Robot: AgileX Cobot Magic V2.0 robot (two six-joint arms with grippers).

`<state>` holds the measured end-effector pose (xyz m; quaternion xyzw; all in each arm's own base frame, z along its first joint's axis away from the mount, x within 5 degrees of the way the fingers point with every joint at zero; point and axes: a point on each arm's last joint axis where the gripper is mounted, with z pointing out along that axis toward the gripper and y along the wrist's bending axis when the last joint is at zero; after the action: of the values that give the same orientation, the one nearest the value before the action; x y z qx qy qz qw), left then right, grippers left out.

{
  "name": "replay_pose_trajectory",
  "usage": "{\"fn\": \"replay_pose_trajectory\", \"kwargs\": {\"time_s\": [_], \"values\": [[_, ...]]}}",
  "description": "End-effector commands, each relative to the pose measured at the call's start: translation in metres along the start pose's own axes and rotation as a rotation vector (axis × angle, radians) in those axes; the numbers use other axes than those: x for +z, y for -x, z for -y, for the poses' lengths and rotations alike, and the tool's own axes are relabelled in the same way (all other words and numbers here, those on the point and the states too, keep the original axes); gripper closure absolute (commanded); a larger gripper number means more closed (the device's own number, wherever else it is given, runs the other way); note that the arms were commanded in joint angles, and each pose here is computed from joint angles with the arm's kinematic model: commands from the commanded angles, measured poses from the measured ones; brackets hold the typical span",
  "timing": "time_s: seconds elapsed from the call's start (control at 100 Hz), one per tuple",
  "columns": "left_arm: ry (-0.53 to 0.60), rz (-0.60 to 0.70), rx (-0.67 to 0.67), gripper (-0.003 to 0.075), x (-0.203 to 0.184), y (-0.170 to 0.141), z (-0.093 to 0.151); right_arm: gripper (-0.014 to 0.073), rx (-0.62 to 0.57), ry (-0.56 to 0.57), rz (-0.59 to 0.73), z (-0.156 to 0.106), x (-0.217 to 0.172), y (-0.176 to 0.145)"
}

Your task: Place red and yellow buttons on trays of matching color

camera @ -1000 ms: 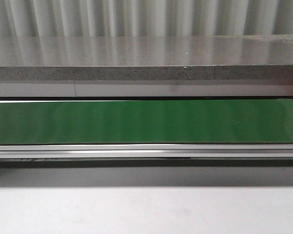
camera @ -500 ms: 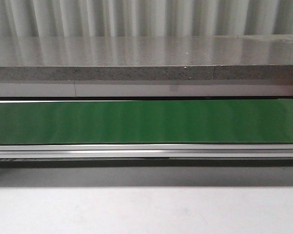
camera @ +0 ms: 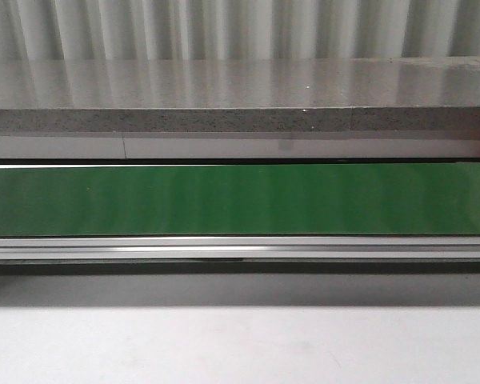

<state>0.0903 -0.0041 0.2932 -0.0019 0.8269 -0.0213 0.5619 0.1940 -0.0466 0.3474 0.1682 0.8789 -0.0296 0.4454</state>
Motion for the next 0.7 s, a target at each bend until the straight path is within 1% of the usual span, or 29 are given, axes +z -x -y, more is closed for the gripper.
{"fn": "replay_pose_trajectory", "kwargs": {"time_s": [0.0, 0.09, 0.19, 0.33, 0.4, 0.45, 0.5, 0.55, 0.57, 0.62, 0.64, 0.69], "values": [[-0.035, 0.097, 0.004, 0.0740, -0.004, 0.015, 0.003, -0.0060, -0.053, 0.071, 0.137, -0.012, -0.021, 0.004], [-0.035, 0.097, 0.004, 0.0740, -0.004, 0.015, 0.003, -0.0060, -0.083, 0.132, 0.184, -0.019, -0.034, -0.008], [-0.035, 0.097, 0.004, 0.0740, -0.004, 0.015, 0.003, -0.0060, -0.124, 0.179, 0.232, -0.022, -0.049, -0.021], [-0.035, 0.097, 0.004, 0.0740, -0.004, 0.015, 0.003, -0.0055, -0.143, 0.195, 0.246, -0.017, -0.063, -0.042], [-0.035, 0.097, 0.004, 0.0740, -0.004, 0.015, 0.003, -0.0010, -0.143, 0.194, 0.247, -0.013, -0.067, -0.052], [-0.035, 0.097, 0.004, 0.0740, -0.004, 0.015, 0.003, 0.0053, -0.143, 0.194, 0.248, -0.012, -0.068, -0.059], [-0.035, 0.097, 0.004, 0.0740, -0.004, 0.015, 0.003, 0.0146, -0.142, 0.195, 0.254, -0.010, -0.070, -0.064], [-0.035, 0.097, 0.004, 0.0740, -0.004, 0.015, 0.003, 0.0279, -0.142, 0.196, 0.258, -0.009, -0.071, -0.067], [-0.035, 0.097, 0.004, 0.0740, -0.004, 0.015, 0.003, 0.0315, -0.141, 0.196, 0.260, -0.008, -0.072, -0.068], [-0.035, 0.097, 0.004, 0.0740, -0.004, 0.015, 0.003, 0.0459, -0.141, 0.197, 0.262, -0.008, -0.073, -0.069], [-0.035, 0.097, 0.004, 0.0740, -0.004, 0.015, 0.003, 0.0496, -0.141, 0.197, 0.262, -0.008, -0.073, -0.069], [-0.035, 0.097, 0.004, 0.0740, -0.004, 0.015, 0.003, 0.0629, -0.141, 0.197, 0.264, -0.008, -0.073, -0.069]]}}
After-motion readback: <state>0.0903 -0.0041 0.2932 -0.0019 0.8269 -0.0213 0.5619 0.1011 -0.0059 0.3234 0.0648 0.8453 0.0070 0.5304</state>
